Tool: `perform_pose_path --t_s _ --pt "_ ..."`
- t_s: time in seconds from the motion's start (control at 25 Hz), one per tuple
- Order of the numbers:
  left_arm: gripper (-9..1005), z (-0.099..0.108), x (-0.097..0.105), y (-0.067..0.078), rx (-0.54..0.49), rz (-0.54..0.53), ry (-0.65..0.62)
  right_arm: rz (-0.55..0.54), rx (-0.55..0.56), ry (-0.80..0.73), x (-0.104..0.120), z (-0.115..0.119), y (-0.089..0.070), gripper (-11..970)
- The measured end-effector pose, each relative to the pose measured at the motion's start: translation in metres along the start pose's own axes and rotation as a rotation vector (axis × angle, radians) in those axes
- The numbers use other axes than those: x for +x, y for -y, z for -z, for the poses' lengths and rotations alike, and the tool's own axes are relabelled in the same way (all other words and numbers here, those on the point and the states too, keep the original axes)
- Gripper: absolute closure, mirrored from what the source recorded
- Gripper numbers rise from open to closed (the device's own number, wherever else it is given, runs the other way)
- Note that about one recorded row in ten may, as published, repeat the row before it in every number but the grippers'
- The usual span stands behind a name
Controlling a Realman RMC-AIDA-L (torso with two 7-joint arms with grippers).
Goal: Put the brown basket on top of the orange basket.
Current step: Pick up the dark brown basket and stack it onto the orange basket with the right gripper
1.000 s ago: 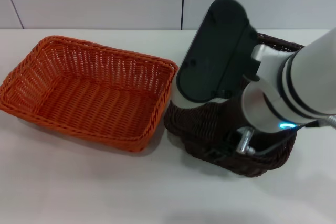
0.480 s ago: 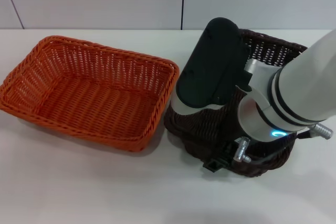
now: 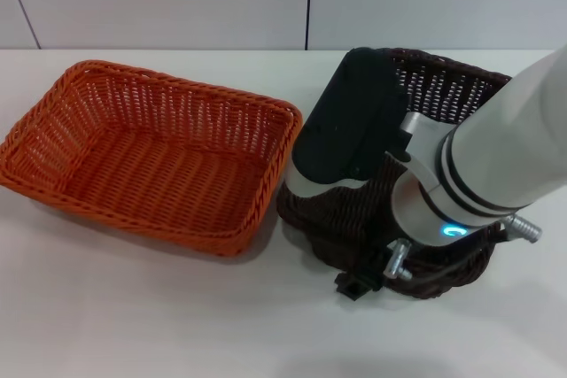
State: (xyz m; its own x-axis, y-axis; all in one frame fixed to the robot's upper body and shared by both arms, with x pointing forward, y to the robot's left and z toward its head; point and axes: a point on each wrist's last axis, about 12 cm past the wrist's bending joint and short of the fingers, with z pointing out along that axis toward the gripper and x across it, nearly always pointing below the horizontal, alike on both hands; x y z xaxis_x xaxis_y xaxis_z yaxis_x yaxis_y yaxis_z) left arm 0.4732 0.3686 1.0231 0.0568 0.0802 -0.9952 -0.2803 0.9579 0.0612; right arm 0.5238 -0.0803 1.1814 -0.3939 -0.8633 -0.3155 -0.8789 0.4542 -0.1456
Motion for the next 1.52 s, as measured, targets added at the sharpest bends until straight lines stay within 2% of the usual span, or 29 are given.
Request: perform_pose_path --t_s 0.64,1.04,1.12,1.32,1.52 --pt "268 -0.002 0.001 0.0 0.006 -0.008 -0.007 0.008 0.014 -0.081 -0.001 -0.012 0.001 392" --pt "268 -0.001 0.001 0.001 0.009 -0.012 -0.004 0.037 0.014 -0.062 -0.004 -0.005 -0.003 613" --pt "268 0.0 0.002 0.0 0.009 -0.013 -0.004 0.045 0.014 -0.066 -0.003 -0.004 -0.004 792" --pt "268 0.001 0.002 0.0 0.01 -0.014 -0.003 0.053 0.024 -0.057 -0.004 0.0 -0.007 801" --pt "268 0.001 0.002 0.0 0.016 -0.018 -0.002 0.05 0.111 -0.051 -0.004 0.011 -0.001 813"
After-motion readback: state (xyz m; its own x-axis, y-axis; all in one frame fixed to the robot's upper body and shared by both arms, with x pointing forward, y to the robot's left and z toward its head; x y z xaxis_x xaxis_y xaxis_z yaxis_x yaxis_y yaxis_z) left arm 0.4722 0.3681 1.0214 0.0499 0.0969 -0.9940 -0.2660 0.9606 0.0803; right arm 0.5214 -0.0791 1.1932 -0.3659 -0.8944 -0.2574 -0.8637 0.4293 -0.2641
